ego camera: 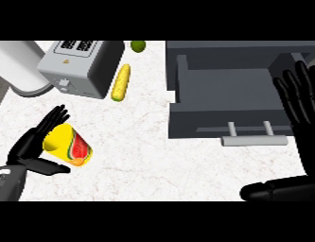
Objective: Pick up the cup, place it into the drawer and close the drawer
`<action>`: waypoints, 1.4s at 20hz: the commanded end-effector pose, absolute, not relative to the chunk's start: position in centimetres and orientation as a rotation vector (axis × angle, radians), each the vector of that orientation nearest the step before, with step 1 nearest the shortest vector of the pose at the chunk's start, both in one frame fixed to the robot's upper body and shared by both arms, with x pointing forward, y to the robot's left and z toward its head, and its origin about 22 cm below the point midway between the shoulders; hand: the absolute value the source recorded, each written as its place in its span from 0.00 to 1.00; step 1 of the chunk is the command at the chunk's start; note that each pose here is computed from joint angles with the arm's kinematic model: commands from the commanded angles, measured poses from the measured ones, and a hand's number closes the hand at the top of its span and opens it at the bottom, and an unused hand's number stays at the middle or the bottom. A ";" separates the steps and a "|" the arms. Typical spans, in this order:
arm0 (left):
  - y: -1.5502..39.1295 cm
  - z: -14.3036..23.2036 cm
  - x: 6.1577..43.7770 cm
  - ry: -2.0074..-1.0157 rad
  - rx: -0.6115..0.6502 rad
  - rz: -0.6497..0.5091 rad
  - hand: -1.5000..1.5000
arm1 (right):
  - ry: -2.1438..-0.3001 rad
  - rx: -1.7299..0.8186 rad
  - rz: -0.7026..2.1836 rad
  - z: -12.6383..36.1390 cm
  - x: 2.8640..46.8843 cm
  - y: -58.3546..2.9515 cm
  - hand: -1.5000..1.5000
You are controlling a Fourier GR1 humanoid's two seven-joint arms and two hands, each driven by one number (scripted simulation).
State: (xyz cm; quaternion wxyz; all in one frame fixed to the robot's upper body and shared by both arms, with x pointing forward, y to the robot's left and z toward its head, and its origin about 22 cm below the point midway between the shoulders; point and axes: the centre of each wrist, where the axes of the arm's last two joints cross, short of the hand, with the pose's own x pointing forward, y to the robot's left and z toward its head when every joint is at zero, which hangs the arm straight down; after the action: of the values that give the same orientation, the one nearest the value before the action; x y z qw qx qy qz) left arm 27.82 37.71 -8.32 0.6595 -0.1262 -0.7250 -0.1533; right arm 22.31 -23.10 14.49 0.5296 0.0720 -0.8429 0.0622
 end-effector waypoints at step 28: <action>33.7 -11.2 27.7 -1.627 -0.811 -0.154 1.00 | -1.993 0.176 0.141 14.6 22.8 -23.7 0.00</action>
State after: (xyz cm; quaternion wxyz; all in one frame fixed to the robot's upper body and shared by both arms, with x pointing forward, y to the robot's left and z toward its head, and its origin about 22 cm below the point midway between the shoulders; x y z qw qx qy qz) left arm 29.06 33.55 -9.96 0.6618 -0.2463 -0.7009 -0.1006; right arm 22.50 -23.39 14.48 0.5366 0.0768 -0.8381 0.0613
